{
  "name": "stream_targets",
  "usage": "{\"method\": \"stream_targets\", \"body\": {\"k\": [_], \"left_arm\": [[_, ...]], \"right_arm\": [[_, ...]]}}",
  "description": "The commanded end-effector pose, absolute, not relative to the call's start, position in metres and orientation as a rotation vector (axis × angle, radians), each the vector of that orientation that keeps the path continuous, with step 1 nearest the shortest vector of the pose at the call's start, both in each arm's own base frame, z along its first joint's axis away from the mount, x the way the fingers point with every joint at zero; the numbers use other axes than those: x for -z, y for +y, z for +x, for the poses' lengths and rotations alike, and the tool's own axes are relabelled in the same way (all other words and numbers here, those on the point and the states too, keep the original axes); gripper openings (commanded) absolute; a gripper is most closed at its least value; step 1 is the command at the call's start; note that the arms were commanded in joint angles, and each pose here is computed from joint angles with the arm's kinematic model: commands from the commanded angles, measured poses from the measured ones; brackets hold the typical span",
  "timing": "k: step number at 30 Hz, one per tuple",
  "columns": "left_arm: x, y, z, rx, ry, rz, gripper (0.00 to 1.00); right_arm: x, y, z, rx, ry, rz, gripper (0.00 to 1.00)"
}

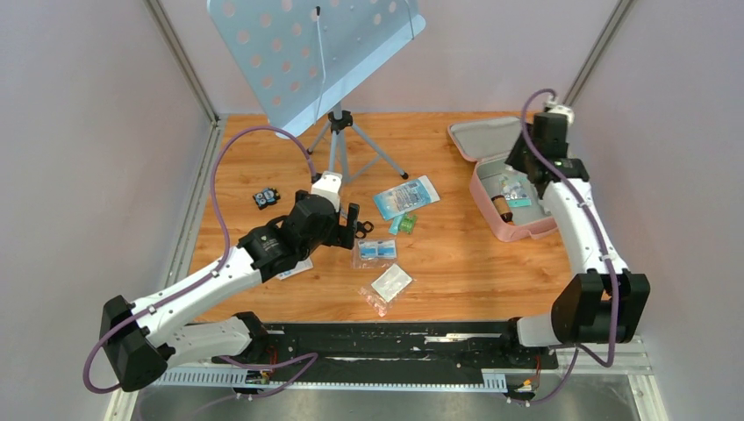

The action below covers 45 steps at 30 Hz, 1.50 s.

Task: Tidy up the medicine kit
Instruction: Pick up the medical item at the center of the board, then place the medical item at the medicine box.

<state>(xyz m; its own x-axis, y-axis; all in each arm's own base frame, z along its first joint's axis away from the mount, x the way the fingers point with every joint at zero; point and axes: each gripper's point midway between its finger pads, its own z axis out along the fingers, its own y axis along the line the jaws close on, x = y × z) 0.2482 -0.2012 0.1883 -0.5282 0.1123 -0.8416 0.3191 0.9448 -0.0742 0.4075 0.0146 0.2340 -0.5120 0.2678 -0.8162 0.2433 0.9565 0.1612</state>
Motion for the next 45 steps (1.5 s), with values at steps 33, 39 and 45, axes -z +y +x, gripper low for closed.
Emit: {"method": "stream_targets", "body": {"k": [33,39,45], "left_arm": [[-0.199,-0.199,0.254,0.262,2.095,0.251,1.0],[-0.199,-0.198,0.254,0.258,2.096,0.245,1.0],[-0.201,-0.194,0.253,0.26,2.088,0.216,1.0]], "right_arm": [[-0.131,-0.037,0.474,-0.388,2.186,0.941,0.65],[-0.193,-0.025,0.452,-0.369,2.098,0.752,0.64],[-0.201,0.079,0.409,-0.415,2.174,0.361,0.64]]}}
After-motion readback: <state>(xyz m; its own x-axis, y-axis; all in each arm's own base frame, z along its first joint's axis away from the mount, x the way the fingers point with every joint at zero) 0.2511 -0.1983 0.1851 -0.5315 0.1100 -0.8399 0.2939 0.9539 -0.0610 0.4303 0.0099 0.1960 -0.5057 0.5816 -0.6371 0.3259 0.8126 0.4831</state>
